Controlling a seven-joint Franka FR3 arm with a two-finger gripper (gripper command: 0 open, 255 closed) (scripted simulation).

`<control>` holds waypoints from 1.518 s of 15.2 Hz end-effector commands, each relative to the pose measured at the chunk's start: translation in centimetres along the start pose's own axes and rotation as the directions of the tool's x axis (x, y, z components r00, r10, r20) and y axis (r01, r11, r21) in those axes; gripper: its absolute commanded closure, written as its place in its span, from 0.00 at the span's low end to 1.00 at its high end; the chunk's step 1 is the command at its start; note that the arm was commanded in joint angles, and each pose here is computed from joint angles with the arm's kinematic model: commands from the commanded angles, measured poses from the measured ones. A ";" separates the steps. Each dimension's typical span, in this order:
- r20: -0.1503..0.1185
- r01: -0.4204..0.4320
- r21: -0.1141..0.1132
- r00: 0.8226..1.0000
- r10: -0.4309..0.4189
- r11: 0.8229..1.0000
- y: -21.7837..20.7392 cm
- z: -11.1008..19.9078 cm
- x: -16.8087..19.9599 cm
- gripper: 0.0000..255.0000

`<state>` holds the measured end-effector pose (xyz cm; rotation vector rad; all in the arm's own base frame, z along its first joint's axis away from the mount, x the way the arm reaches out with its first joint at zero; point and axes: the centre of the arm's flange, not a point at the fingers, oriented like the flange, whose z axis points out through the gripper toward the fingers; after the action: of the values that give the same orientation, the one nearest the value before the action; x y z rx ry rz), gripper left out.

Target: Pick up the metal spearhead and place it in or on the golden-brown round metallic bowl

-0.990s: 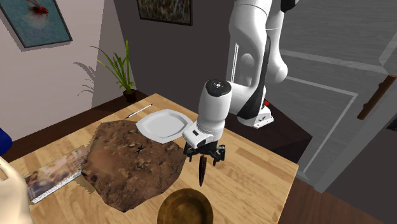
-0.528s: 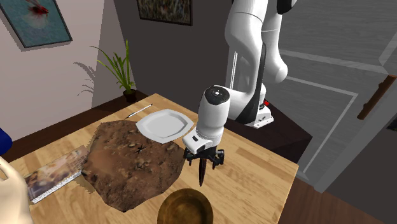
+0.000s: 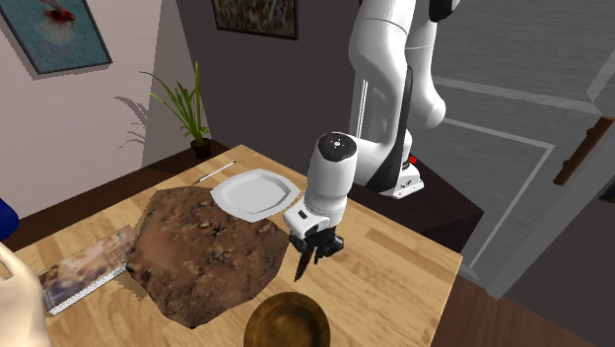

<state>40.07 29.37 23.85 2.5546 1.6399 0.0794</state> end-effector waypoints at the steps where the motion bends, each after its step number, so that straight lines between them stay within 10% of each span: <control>1: 0.010 -0.002 0.004 1.000 0.002 1.000 0.0 0.2 -0.2 1.00; 6: 0.010 -0.002 0.003 1.000 0.002 1.000 0.1 0.3 -0.2 1.00; 7: 0.010 -0.002 0.003 1.000 0.002 1.000 0.1 0.3 -0.2 0.00; 23: -0.080 0.203 -0.050 0.975 -0.207 0.978 19.3 0.3 -9.0 0.00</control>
<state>52.61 14.22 25.59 2.3835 1.8806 0.1962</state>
